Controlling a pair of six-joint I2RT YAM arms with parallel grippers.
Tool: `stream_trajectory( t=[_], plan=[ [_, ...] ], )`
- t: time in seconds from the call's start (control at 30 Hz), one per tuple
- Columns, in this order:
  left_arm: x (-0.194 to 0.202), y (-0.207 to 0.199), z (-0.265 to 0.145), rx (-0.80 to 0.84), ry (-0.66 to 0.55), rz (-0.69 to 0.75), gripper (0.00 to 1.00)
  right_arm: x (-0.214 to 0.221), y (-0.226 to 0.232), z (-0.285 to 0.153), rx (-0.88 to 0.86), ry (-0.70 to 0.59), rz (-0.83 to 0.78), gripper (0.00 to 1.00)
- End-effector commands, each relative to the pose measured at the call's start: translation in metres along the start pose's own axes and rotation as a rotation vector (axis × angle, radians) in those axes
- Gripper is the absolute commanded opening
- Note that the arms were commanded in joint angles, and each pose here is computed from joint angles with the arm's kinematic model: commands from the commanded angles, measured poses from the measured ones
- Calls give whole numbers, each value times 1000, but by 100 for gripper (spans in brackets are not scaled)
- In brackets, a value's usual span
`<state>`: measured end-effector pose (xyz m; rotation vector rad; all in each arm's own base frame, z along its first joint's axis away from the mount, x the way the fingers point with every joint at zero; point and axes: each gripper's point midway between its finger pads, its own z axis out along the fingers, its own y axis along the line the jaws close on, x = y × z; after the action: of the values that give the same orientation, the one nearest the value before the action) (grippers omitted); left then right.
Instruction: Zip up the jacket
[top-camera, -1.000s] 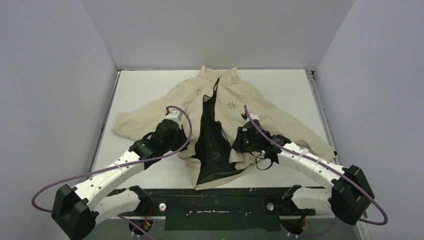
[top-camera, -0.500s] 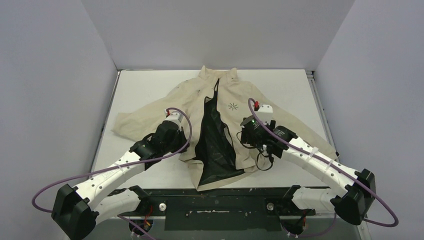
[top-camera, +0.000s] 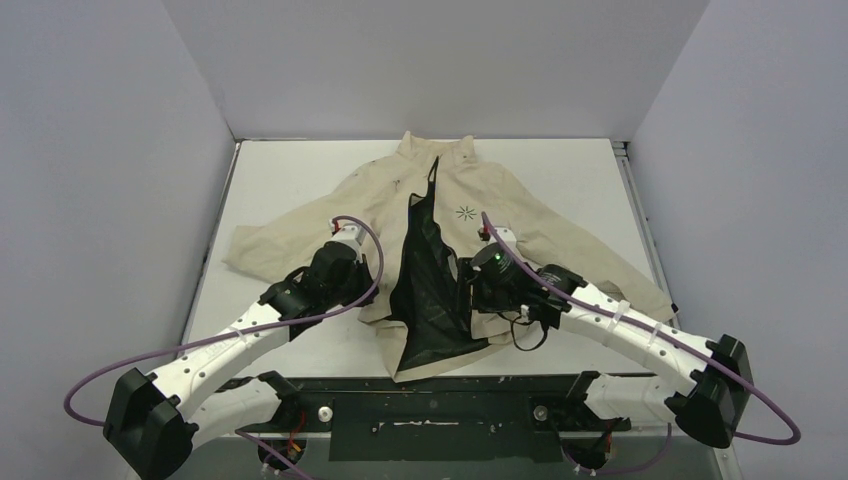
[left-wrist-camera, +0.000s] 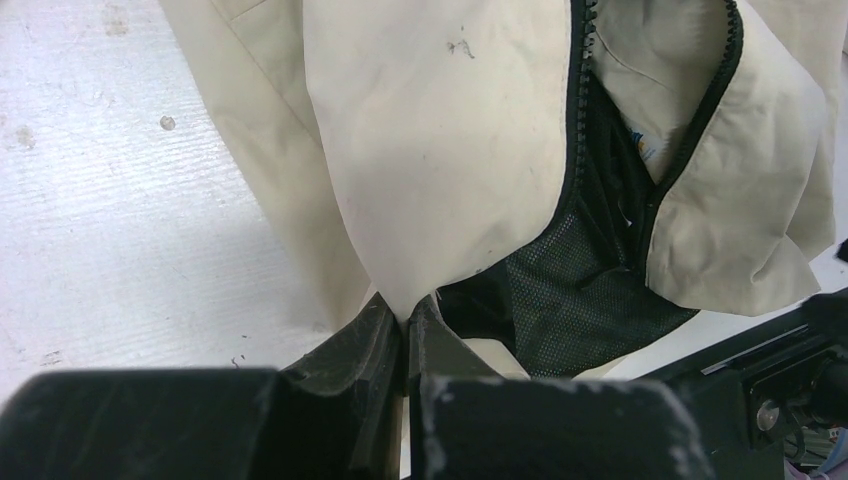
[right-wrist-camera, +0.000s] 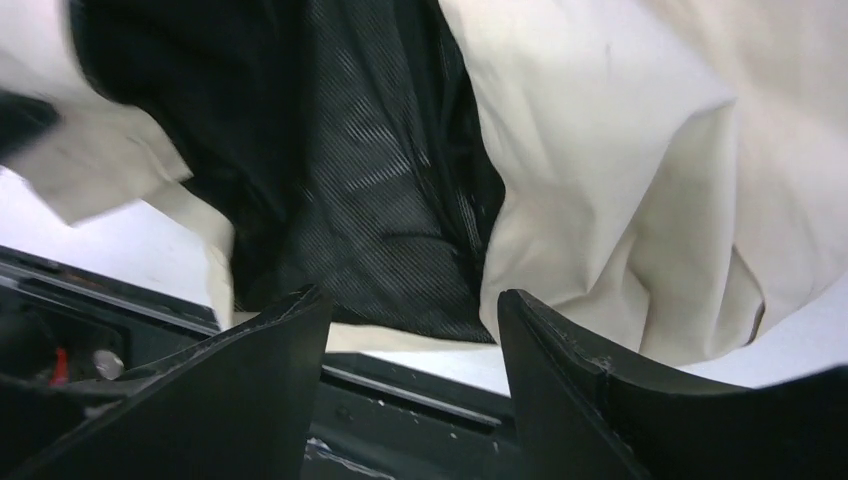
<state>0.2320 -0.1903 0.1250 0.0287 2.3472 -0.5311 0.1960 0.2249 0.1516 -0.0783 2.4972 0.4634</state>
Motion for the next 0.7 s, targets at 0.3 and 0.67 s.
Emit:
stream_trajectory(
  t=[0.3, 0.67],
  plan=[
    [-10, -10, 2, 57, -45, -17, 0, 37, -40, 36, 262, 79, -65, 63],
    [-7, -9, 2, 66, -39, -26, 0, 72, -74, 53, 465, 186, -179, 59]
  ],
)
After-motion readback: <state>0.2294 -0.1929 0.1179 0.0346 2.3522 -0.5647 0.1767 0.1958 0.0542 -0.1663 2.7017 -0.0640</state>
